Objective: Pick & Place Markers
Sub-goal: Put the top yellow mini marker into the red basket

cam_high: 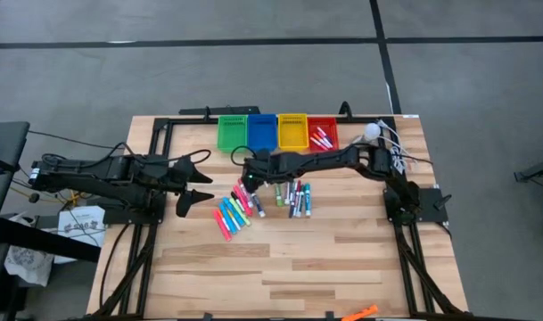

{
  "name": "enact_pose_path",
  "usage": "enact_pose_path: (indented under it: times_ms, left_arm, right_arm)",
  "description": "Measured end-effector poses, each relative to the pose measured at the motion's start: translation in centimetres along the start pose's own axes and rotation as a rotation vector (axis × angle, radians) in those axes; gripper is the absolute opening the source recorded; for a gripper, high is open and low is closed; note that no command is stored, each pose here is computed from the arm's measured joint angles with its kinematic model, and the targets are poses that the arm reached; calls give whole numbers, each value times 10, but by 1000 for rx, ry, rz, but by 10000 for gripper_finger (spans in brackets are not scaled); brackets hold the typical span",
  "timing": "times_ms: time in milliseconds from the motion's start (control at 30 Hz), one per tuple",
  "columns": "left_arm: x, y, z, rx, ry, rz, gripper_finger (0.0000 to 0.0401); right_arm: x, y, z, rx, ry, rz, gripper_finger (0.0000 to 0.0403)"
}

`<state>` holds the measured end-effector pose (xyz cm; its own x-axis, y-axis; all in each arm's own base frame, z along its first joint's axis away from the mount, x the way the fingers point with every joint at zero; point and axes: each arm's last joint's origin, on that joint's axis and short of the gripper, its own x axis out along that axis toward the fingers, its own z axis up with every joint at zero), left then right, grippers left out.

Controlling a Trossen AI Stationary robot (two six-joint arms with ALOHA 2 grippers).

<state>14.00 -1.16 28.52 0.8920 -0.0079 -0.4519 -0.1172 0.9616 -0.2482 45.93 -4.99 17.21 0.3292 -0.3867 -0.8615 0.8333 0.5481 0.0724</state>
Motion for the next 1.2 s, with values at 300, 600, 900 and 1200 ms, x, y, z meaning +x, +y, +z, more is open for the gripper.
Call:
enact_pose_path:
  times_ms: [300,600,900,1200]
  left_arm:
    - [0,0,0,-4,0,0,260]
    - [0,0,0,-4,0,0,260]
    - [0,0,0,-4,0,0,260]
    - [0,0,0,-4,-1,0,260]
  right_arm:
    - [41,2,-19,-35,63,-43,216]
    - [46,4,-25,-34,38,-95,130]
    - [41,0,-23,-85,73,-101,25]
    - [-31,-14,3,-114,28,-167,21]
